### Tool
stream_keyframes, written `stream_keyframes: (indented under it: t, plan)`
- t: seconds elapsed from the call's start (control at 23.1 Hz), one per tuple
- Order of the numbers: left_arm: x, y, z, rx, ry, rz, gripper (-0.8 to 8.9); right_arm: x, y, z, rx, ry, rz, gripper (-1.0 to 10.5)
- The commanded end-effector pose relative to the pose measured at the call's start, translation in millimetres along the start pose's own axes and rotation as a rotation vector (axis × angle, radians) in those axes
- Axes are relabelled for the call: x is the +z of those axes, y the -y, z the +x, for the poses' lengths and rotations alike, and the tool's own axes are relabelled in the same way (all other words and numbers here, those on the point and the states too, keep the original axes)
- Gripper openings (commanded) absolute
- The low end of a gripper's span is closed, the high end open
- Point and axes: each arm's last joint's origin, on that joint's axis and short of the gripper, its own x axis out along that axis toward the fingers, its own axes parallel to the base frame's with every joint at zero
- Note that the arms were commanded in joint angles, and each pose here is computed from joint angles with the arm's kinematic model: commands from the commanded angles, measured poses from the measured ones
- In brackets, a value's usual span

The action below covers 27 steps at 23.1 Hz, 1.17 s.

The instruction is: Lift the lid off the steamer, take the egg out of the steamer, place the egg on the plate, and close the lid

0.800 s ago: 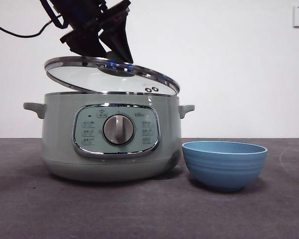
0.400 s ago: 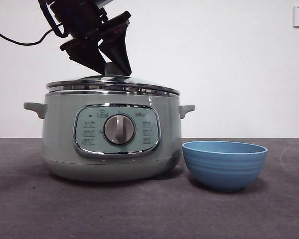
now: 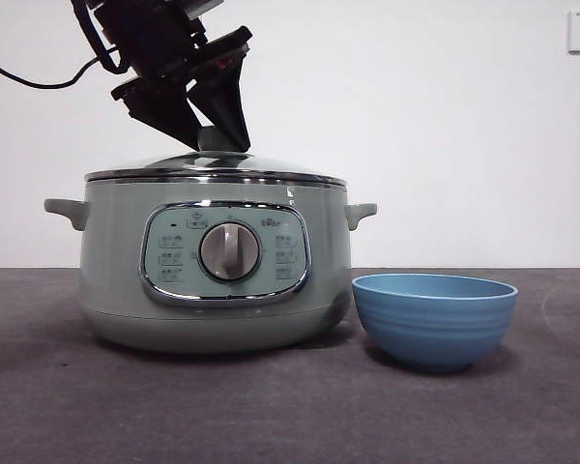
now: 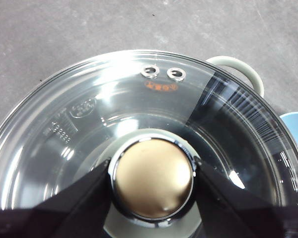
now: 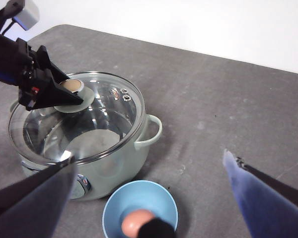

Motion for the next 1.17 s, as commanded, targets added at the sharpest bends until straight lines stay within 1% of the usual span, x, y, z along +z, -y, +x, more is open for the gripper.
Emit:
stream_keyframes:
  t: [0.04, 0.17, 0.22, 0.43, 0.56, 0.82, 0.91, 1.08, 1.17]
  plan:
    - [-3, 1, 0, -0.004, -0.041, 0.003, 1.53, -1, 0, 0, 0.005, 0.0, -0.001, 5.0]
    - [-4, 1, -1, -0.005, -0.049, 0.002, 4.9, -1, -1, 0, 0.033, 0.0, 0.0, 5.0]
    - [-4, 1, -1, -0.005, -0.051, 0.002, 5.41, -1, -1, 0, 0.035, -0.003, -0.001, 5.0]
    - [-2, 2, -8, -0.003, -0.037, 0.004, 5.36, -4, -2, 0, 0.053, -0.026, -0.001, 5.0]
    - [1, 3, -20, 0.0, -0.002, 0.007, 5.36, -5, -2, 0, 0.054, -0.037, -0.001, 5.0]
    - [2, 9, -64, -0.004, 0.048, -0.022, 5.35, -8, -2, 0, 0.064, -0.073, 0.001, 5.0]
    - [-2, 13, -84, -0.026, 0.044, -0.023, 5.35, -11, -3, 0, 0.102, -0.103, 0.003, 5.0]
    - [-15, 23, -128, -0.113, 0.028, -0.046, 5.3, -18, -6, -2, 0.192, -0.178, 0.013, 5.0]
    - [-28, 30, -158, -0.177, 0.012, -0.07, 5.29, -23, -8, -3, 0.264, -0.235, 0.031, 5.0]
